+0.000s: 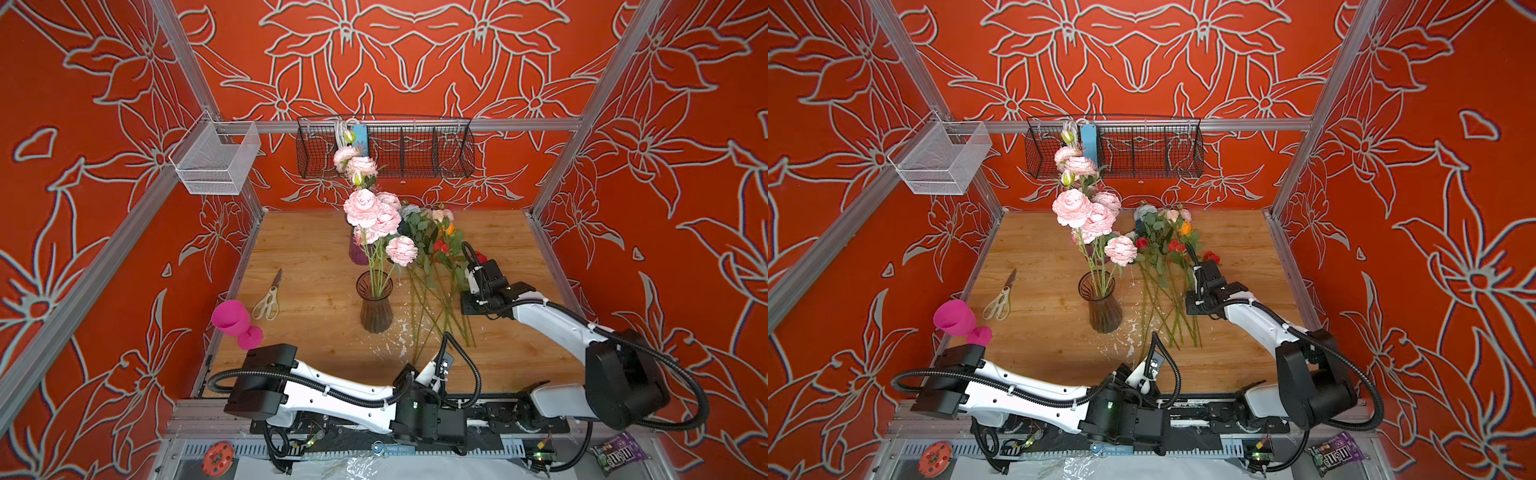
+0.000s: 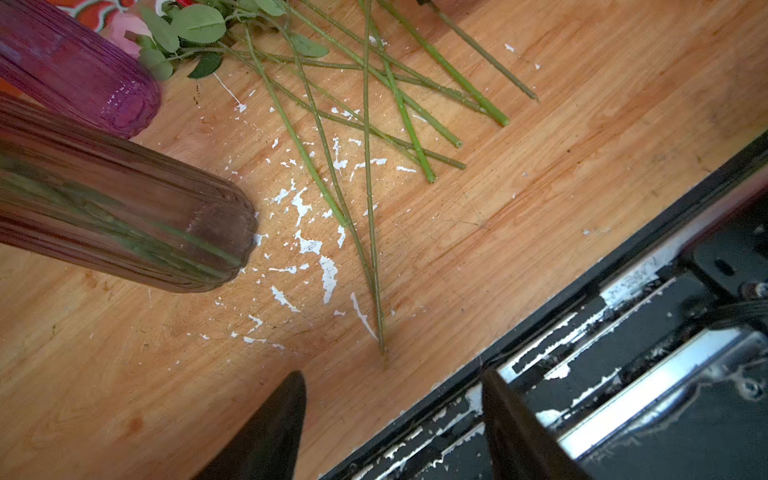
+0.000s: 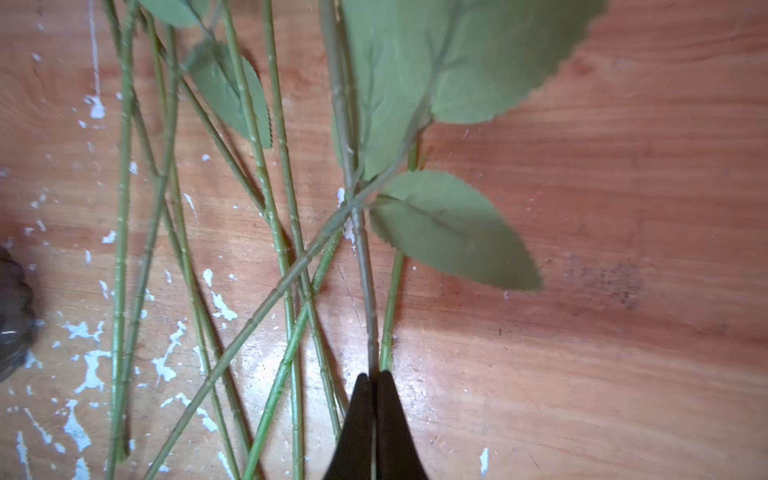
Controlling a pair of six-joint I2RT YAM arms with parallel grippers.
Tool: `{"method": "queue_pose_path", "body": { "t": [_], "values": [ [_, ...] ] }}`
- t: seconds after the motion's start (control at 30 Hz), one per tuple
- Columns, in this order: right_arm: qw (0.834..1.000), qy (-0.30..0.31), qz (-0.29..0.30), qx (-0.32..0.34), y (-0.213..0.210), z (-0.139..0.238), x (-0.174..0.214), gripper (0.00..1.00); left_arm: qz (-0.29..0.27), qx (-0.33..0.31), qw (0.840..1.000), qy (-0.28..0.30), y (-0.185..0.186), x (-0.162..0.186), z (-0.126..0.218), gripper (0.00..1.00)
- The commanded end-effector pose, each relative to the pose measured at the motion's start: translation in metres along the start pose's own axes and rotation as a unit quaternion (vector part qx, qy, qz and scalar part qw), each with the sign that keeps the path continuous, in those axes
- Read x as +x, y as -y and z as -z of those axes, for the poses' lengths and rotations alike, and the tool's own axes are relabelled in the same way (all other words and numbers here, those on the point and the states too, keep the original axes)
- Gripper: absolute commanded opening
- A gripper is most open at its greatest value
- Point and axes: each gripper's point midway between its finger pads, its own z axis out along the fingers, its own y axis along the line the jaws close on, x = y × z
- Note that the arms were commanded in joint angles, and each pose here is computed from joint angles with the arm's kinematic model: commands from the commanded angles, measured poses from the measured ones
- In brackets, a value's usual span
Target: Arrange the flowers into the vase
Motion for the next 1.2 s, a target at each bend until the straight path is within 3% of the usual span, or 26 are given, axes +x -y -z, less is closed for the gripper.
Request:
{"method": "queue_pose_path", "body": {
  "t": [0.0, 0.23, 0.53, 0.93, 1.17],
  "values": [
    [0.999, 0.021, -0.023, 0.042, 0.016, 0.014, -0.003, 0.00, 0.030, -0.006, 0.999, 0.036, -0.007, -0.019, 0.010, 0.69],
    [0.994, 0.084, -0.024, 0.060, 0.022, 0.049, -0.027, 0.00, 0.059, 0.032, 0.996, 0.052, -0.012, -0.026, 0.010, 0.70],
    [0.989, 0.131, -0.024, -0.058, -0.015, 0.097, -0.039, 0.00, 0.059, 0.067, 0.994, 0.057, -0.004, -0.040, -0.007, 0.81],
    [0.985, 0.154, -0.026, -0.074, -0.011, 0.128, -0.020, 0.00, 0.056, 0.080, 0.991, 0.093, -0.006, -0.100, -0.038, 0.84],
    [0.983, 0.156, -0.018, -0.093, -0.017, 0.139, -0.018, 0.00, 0.024, 0.094, 0.988, 0.123, -0.002, -0.141, -0.057, 0.83]
  ]
}}
